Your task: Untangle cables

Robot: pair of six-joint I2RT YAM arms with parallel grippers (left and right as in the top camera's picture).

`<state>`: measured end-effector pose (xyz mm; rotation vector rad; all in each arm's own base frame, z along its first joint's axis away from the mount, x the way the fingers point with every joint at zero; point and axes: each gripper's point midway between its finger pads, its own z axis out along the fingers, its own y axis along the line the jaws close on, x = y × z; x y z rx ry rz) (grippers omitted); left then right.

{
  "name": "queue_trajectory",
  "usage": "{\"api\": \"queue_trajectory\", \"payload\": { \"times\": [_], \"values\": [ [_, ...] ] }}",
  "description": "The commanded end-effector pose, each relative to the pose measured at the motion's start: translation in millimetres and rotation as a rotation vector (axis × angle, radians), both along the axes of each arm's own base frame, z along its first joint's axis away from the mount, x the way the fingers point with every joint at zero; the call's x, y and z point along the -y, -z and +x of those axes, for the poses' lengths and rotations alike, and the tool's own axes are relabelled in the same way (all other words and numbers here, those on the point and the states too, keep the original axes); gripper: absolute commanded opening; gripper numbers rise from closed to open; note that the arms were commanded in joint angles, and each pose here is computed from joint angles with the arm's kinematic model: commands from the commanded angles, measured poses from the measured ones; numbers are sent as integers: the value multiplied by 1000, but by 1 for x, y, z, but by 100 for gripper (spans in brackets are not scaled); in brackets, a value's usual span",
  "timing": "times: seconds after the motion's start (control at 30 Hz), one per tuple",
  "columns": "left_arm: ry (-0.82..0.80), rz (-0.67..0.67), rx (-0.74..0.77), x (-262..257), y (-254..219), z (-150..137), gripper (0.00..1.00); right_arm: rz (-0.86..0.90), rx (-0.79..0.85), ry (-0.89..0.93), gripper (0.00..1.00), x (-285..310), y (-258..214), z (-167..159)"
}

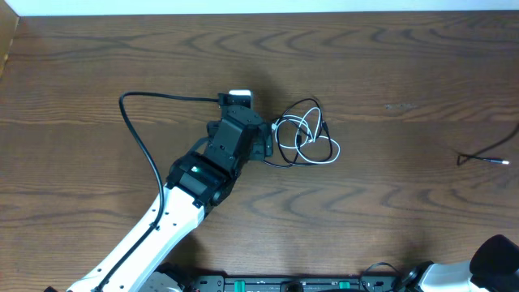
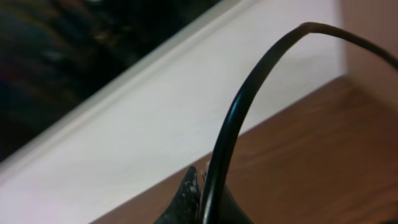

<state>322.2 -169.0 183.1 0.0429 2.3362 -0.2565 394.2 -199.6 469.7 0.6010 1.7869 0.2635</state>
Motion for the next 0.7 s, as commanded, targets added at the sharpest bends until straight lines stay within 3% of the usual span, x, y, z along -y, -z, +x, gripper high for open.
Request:
{"api": "queue_trajectory", "payload": {
  "times": [0.0,0.2,0.67],
  "values": [
    [26,-14,-20,2,1,-6,85,-159,-70,108,1,28,9,-1],
    [26,3,-45,-1,7,-10,91,-128,-164,112,1,49,52,21],
    [25,10,-57,-2,9,-12,93,-79,-464,66,1,69,205,92]
  ]
}}
